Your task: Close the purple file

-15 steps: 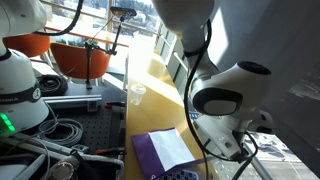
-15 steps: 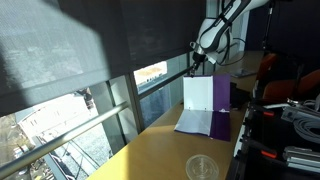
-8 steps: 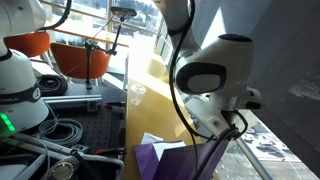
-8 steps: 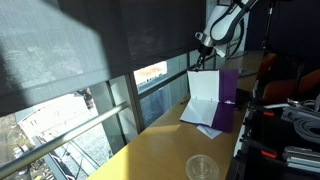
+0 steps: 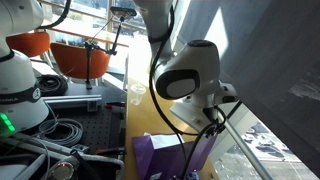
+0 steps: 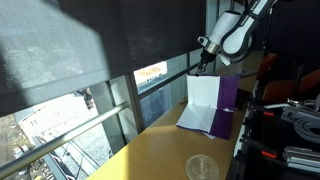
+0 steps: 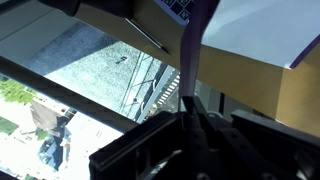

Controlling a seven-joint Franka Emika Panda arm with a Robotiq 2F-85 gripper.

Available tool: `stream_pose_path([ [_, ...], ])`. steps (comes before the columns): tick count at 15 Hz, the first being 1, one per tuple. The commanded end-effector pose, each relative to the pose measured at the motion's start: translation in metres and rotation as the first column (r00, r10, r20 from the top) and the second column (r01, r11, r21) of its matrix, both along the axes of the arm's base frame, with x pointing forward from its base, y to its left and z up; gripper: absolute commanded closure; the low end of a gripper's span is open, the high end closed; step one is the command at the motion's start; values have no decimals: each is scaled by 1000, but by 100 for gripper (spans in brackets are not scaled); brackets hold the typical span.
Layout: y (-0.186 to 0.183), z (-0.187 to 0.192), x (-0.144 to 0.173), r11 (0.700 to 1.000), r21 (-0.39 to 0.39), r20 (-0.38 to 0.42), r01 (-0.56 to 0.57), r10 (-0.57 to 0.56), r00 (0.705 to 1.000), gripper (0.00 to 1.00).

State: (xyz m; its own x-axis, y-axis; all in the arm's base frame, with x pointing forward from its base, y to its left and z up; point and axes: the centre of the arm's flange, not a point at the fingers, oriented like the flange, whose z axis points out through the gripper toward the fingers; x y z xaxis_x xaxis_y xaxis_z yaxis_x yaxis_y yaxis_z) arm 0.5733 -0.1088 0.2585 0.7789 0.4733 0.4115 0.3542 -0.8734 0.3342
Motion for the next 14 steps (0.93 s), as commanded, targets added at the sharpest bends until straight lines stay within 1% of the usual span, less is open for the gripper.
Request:
stream_pose_path([
  [1,11,-13,-20,993,-99,30,-63,67,997,100],
  [3,17,-18,-19,990,-126,35,-70,75,997,100],
  [6,30,-21,-1,987,-143,52,-70,78,996,100],
  [8,42,-23,15,989,-135,66,-61,70,995,100],
  [11,65,-31,37,994,-106,83,-19,27,996,100],
  [14,88,-51,43,996,-91,79,15,-8,997,100],
])
